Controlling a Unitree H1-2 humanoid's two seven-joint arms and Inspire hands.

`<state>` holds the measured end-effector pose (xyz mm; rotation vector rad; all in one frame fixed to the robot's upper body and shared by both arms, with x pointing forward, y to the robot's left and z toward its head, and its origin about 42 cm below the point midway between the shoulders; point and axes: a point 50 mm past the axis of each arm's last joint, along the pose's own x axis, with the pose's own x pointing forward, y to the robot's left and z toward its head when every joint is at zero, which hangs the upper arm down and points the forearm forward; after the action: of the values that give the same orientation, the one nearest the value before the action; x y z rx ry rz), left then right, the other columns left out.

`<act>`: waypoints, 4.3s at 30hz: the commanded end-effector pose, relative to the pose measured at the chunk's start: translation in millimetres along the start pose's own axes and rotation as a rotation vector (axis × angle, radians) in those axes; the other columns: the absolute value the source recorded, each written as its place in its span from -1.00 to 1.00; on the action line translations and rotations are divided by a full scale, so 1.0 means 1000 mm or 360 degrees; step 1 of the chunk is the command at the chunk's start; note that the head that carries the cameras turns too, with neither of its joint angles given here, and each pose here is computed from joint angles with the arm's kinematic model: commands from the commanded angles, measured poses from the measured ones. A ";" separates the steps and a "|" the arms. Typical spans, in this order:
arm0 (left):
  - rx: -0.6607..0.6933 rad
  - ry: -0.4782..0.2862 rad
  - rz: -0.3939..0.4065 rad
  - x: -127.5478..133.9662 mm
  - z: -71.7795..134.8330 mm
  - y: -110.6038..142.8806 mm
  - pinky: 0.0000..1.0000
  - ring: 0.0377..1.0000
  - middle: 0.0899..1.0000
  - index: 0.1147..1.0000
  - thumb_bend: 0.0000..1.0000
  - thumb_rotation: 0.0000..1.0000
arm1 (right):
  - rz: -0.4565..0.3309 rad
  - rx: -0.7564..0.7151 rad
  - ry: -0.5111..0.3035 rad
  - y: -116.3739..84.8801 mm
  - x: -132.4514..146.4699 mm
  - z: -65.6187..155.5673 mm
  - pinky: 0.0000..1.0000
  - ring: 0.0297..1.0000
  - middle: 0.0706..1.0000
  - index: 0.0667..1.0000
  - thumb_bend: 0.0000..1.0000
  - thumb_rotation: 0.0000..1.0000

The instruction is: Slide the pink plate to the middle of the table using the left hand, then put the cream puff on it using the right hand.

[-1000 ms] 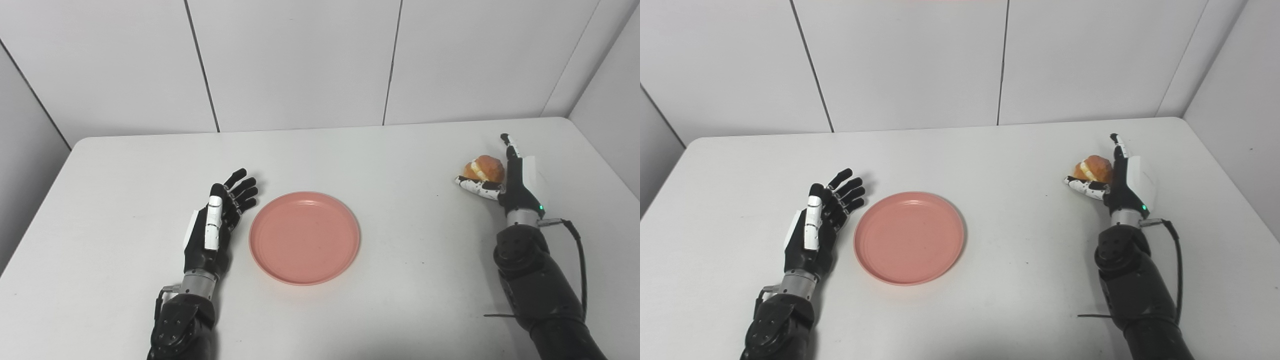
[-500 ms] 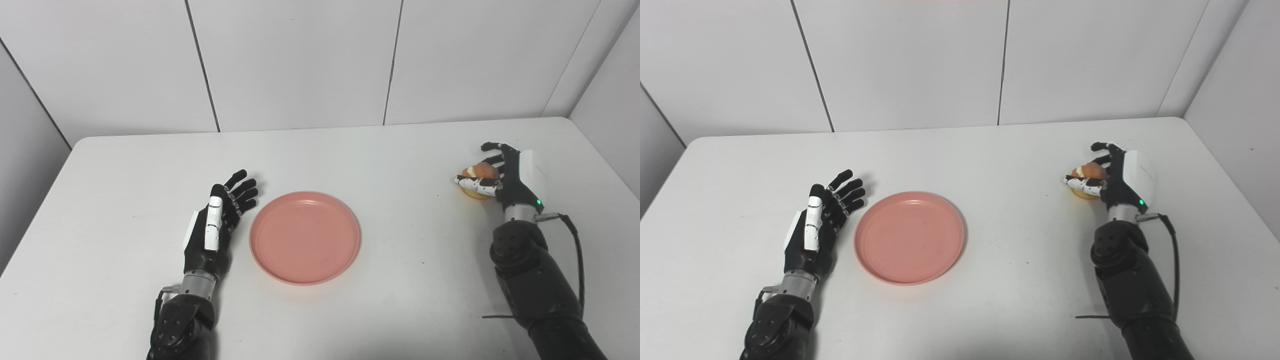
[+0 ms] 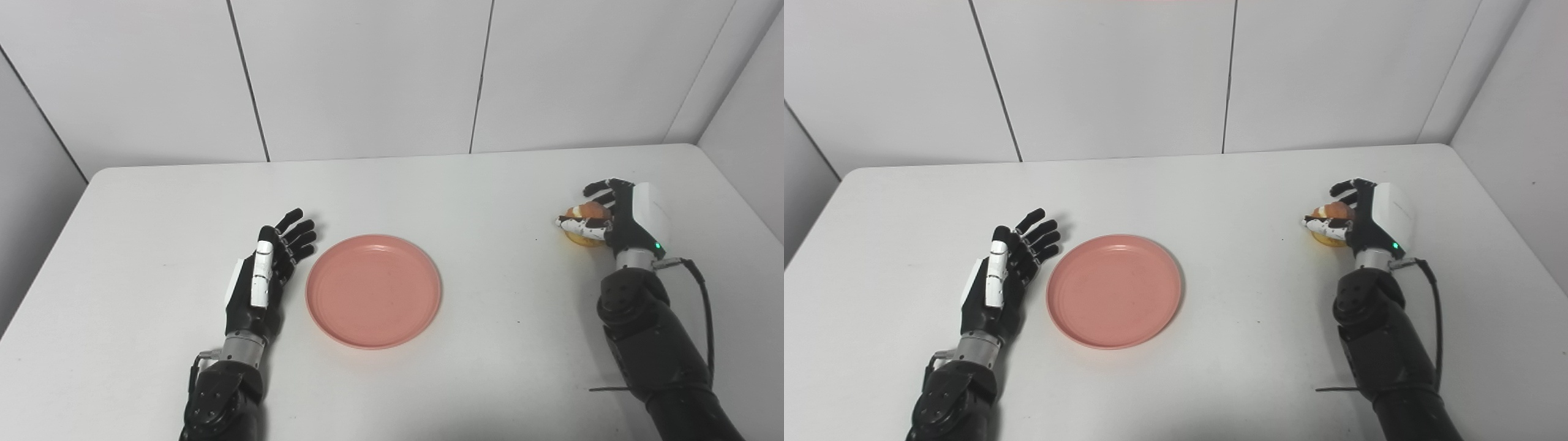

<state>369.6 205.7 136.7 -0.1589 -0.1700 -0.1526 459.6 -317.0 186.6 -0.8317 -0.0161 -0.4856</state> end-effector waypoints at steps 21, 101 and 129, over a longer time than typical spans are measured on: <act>0.0002 0.0051 0.0037 -0.023 -0.020 -0.008 0.60 0.58 0.56 0.52 0.16 0.95 | -0.0170 0.0399 -0.0714 -0.033 -0.032 0.086 -0.55 -0.14 -0.16 -0.06 0.03 -1.00; -0.0010 0.0048 0.0068 -0.019 -0.012 -0.010 0.51 0.54 0.53 0.49 0.22 0.77 | 0.0913 0.0191 -0.1348 0.107 -0.169 0.124 0.50 0.65 0.67 0.58 0.11 -0.22; -0.0004 0.0046 0.0053 -0.019 -0.010 -0.011 0.70 0.70 0.70 0.66 0.29 0.78 | 0.0538 0.0698 -0.1344 0.095 -0.163 0.122 0.98 1.00 1.00 1.00 0.23 0.75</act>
<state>359.2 195.1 135.3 -0.1652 -0.1565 -0.1184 377.0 -114.4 165.1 -0.5976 -0.6701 0.2295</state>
